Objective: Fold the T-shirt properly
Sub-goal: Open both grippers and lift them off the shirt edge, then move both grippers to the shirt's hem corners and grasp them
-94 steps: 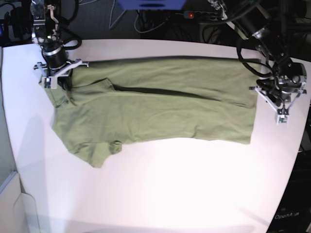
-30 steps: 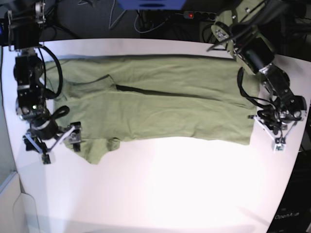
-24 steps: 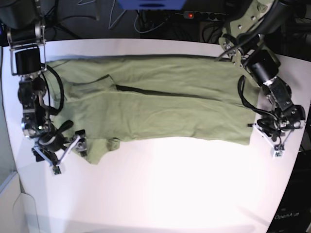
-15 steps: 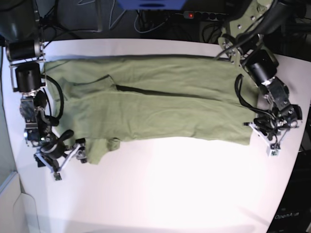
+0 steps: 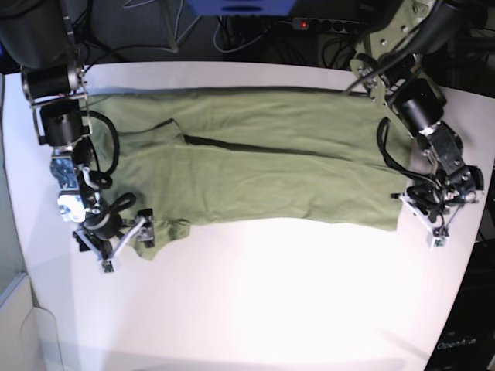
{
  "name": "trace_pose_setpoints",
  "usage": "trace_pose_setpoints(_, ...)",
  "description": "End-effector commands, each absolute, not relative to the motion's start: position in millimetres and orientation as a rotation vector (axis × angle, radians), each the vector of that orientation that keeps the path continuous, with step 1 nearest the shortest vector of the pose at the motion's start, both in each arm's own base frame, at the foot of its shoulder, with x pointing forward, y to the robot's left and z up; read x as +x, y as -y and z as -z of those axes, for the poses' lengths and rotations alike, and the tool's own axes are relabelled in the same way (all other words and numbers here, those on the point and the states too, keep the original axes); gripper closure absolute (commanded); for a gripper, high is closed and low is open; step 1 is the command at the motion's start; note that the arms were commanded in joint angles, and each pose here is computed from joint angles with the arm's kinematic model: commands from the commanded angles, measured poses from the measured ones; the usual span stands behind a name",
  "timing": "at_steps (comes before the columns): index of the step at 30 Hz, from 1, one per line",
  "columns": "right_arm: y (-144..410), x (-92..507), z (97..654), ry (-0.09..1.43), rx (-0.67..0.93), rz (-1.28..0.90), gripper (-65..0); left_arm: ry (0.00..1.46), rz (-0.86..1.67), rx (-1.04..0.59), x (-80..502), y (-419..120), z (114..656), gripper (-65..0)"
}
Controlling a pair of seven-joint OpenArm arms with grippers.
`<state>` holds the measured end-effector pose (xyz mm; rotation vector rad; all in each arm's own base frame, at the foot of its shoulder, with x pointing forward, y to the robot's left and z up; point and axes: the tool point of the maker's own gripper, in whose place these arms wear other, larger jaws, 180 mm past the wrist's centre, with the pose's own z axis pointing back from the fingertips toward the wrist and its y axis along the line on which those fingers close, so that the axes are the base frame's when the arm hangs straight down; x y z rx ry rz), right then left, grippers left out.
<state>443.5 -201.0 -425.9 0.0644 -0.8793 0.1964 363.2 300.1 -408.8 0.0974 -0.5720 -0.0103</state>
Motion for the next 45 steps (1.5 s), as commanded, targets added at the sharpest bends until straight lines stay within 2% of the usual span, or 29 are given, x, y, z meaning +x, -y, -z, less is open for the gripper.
trace_pose_setpoints(1,207,461,403,0.949,0.057,-0.195,-52.7,0.634,0.006,0.116,378,-307,389,-3.2)
trace_pose_setpoints(5,207,459,404,0.946,0.057,-0.195,-29.6,0.637,0.007,0.114,379,-307,389,-3.2)
trace_pose_setpoints(7,207,459,405,0.944,0.057,-0.195,-21.2,0.636,0.007,0.115,379,-307,389,-3.2)
trace_pose_setpoints(16,207,453,410,0.932,0.055,-0.202,-0.4,0.632,0.007,0.115,378,-307,390,-3.2)
trace_pose_setpoints(21,201,452,410,0.926,0.047,-0.258,-0.4,0.617,0.008,0.114,372,-307,396,-3.2)
trace_pose_setpoints(30,172,449,369,1.047,0.035,-0.396,-0.4,0.6,0.004,0.111,364,-307,403,-3.2)
trace_pose_setpoints(39,162,436,382,1.008,-0.046,-0.495,-0.4,0.603,0.002,0.109,364,-307,403,-4.0)
trace_pose_setpoints(41,161,433,385,1.004,-0.043,-0.497,-0.4,0.609,0.001,0.109,366,-307,401,-9.5)
trace_pose_setpoints(43,161,432,386,1.002,-0.043,-0.498,-0.4,0.634,0.003,0.109,371,-307,397,-19.6)
trace_pose_setpoints(45,161,432,386,1.001,-0.044,-0.497,-0.4,0.675,0.006,0.106,377,-304,393,-26.8)
